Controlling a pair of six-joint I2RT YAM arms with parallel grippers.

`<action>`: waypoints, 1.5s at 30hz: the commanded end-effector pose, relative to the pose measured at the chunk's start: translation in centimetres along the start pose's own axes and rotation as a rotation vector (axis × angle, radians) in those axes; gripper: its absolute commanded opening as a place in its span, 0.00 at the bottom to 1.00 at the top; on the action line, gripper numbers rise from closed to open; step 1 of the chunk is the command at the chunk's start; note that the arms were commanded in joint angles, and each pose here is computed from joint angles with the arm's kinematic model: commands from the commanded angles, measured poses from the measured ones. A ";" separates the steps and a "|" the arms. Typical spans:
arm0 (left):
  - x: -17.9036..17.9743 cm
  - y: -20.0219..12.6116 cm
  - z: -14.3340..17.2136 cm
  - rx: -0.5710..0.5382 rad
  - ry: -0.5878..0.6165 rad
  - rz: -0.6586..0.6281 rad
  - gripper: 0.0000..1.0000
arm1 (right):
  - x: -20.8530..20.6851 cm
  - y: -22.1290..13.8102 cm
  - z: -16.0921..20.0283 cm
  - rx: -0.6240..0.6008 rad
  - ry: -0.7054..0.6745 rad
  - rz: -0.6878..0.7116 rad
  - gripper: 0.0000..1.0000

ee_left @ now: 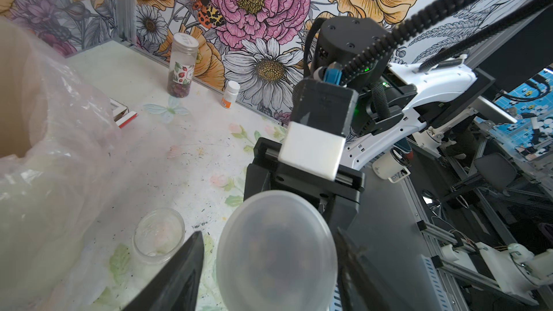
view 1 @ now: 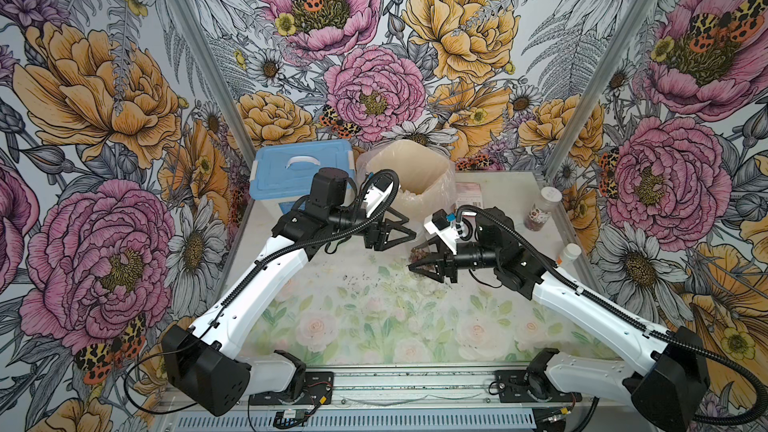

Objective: Empty the moldy dried flower tea in the jars
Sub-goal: Unscrew the lid from the jar.

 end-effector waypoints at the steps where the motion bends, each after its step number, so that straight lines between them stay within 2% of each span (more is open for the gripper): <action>1: 0.5 0.1 -0.8 -0.014 0.000 -0.060 0.62 | 0.2 -0.1 -1.8 -0.040 -0.041 -0.004 0.00; 6: 1.0 0.7 -0.8 -0.026 -0.036 -0.157 0.52 | -0.6 -0.1 -1.7 -0.035 -0.039 0.055 0.00; 11: 2.7 0.9 -1.6 -0.098 -0.185 -0.364 0.46 | -2.9 -0.8 -1.4 -0.027 -0.046 0.226 0.00; 17: 3.7 1.8 -2.2 -0.172 -0.314 -0.516 0.44 | -5.8 -2.1 -1.7 -0.026 -0.046 0.468 0.00; 22: 4.8 2.1 -2.6 -0.202 -0.335 -0.604 0.42 | -6.7 -3.1 -1.8 -0.026 -0.055 0.585 0.00; 32: 3.6 1.9 -4.3 -0.236 -0.338 -0.560 0.40 | -7.1 -3.2 -1.2 0.003 -0.077 0.625 0.00; 45: 3.9 0.6 -4.2 -0.232 -0.362 -0.515 0.41 | -6.8 -3.0 -0.8 0.013 -0.101 0.604 0.00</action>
Point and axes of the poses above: each gripper's point midway between its finger pads, its own y axis out along the fingers, its own x axis along the line the jaws close on, z = x × y, the point moved 2 cm from there along -y, back along the fingers, and after that the axes turned 8 degrees about -y, right-handed, at the moved point
